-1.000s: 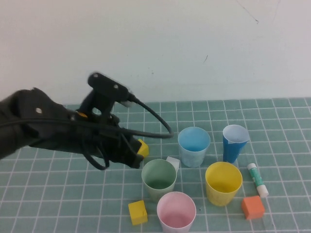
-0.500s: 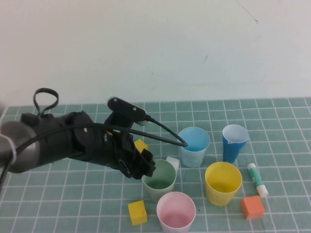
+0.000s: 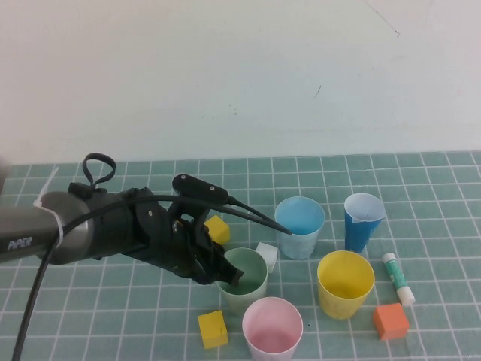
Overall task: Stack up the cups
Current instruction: Pick up the green cup
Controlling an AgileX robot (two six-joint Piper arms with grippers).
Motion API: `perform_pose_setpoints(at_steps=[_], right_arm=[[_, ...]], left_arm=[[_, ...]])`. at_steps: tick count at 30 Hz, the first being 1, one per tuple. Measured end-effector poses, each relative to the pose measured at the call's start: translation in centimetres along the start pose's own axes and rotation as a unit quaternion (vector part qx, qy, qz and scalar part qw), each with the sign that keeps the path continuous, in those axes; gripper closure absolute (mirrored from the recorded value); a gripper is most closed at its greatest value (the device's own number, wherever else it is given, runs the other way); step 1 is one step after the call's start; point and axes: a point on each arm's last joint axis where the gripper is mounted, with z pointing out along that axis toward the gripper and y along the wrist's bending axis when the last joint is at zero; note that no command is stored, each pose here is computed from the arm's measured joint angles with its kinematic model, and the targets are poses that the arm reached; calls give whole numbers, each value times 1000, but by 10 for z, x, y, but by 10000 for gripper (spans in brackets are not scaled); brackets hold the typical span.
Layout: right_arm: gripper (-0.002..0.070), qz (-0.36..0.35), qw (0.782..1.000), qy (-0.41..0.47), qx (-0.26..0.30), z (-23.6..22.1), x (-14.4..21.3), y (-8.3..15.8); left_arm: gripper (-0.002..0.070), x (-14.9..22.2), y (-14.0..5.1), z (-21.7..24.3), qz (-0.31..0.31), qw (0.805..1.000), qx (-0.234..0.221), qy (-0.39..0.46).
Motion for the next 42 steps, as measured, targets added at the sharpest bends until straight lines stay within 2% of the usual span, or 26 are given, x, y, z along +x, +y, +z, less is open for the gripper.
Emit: perform_pose_setpoints(at_steps=[1, 3, 6, 16, 21, 24, 26, 30, 32, 35, 38, 41, 42], right_arm=[[678, 0, 1000, -1, 0, 0, 0, 0], [678, 0, 1000, -2, 1, 0, 0, 0], [678, 0, 1000, -2, 1, 0, 0, 0], [678, 1, 1000, -3, 1, 0, -1, 0], [678, 1, 1000, -3, 1, 0, -1, 0], [678, 1, 1000, -3, 1, 0, -1, 0], [678, 1, 1000, -3, 1, 0, -1, 0], [678, 1, 1000, -3, 1, 0, -1, 0], [678, 1, 1000, -3, 1, 0, -1, 0], [678, 1, 1000, -3, 1, 0, -1, 0], [678, 1, 1000, -3, 1, 0, -1, 0], [678, 2, 1000, -3, 1, 0, -1, 0], [678, 2, 1000, -3, 1, 0, -1, 0]], left_arm=[[557, -1, 0, 1, -2, 1000, 0, 0], [620, -2, 0, 1, -6, 1000, 2, -2], [660, -4, -2, -1, -4, 1000, 9, 1], [673, -34, -14, -20, 20, 998, 60, 10], [671, -37, -14, -22, 36, 998, 54, 8], [616, -38, -12, -22, 59, 997, 46, 0], [532, -38, -12, -22, 72, 996, 46, -1], [318, -35, -11, -16, 80, 996, 49, 11], [265, -32, -10, -10, 76, 996, 50, 19], [249, -27, -8, 2, 72, 995, 52, 34], [271, -21, -6, 14, 68, 995, 54, 50], [344, -18, -5, 20, 71, 994, 54, 58], [392, -18, -5, 21, 74, 994, 54, 58]])
